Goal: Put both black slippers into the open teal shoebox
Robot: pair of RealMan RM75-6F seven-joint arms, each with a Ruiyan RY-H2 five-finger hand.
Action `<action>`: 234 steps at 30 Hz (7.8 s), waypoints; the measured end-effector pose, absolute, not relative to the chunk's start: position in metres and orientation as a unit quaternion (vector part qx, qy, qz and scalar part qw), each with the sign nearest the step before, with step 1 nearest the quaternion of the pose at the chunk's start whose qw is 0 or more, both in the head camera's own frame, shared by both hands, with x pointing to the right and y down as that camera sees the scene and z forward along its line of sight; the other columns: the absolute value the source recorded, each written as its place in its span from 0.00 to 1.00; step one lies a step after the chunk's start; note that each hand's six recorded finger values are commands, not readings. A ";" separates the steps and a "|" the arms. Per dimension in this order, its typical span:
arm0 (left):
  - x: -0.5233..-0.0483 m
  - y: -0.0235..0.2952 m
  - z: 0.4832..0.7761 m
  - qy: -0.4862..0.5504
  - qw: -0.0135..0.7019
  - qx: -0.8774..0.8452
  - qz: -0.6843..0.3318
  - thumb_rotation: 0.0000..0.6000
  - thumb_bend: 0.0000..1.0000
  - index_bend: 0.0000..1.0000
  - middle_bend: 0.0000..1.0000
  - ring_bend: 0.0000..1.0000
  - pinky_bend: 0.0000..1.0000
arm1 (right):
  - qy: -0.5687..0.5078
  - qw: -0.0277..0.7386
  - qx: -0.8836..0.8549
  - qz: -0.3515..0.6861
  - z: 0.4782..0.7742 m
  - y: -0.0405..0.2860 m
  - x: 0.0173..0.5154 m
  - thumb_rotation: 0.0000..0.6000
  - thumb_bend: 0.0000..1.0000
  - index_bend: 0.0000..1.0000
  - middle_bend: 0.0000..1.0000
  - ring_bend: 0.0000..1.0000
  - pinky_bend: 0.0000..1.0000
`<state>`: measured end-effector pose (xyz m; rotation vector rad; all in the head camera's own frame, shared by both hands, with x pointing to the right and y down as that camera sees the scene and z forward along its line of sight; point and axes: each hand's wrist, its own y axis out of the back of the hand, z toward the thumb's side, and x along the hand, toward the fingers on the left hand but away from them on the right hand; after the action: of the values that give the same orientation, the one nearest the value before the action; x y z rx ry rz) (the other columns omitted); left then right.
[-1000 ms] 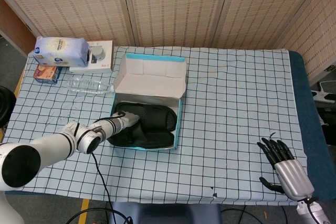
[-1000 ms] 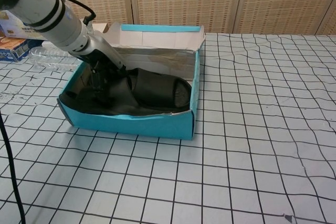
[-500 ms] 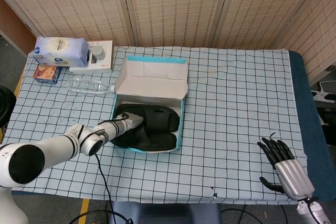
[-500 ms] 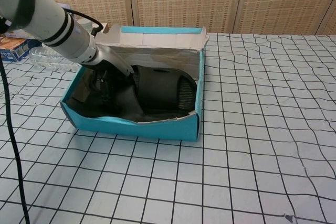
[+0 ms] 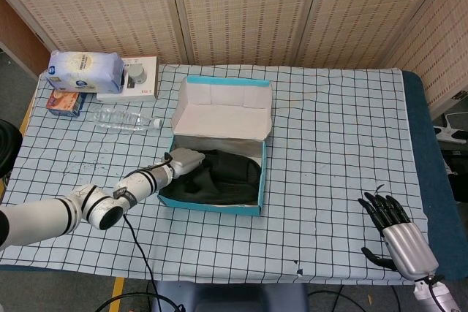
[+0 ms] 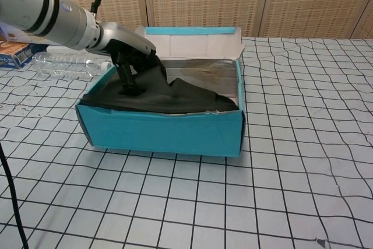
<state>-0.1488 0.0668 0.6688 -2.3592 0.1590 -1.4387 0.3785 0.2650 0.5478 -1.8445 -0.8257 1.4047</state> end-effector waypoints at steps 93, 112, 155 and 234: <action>-0.152 0.083 0.672 0.118 0.119 -0.876 -0.452 1.00 0.51 0.04 0.09 0.00 0.08 | -0.047 0.440 -0.750 0.492 0.687 0.188 0.109 0.99 0.37 0.05 0.00 0.00 0.00; -0.146 0.081 0.630 0.154 0.064 -0.906 -0.388 1.00 0.51 0.07 0.10 0.01 0.09 | -0.020 0.466 -0.719 0.515 0.692 0.187 0.106 0.99 0.37 0.02 0.00 0.00 0.00; -0.215 0.134 0.640 0.283 0.263 -0.857 -0.342 1.00 0.44 0.14 0.22 0.12 0.13 | -0.240 0.441 -0.706 0.500 0.558 0.208 0.292 0.99 0.36 0.00 0.00 0.00 0.00; -0.228 0.093 0.697 0.256 0.255 -0.820 -0.443 1.00 0.43 0.09 0.12 0.01 0.10 | -0.247 0.427 -0.719 0.489 0.558 0.220 0.306 0.99 0.36 0.00 0.00 0.00 0.00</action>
<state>-0.2283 0.0925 0.6965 -2.2285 0.6963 -1.2036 0.3060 0.2204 0.5581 -1.7964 -0.6160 1.2225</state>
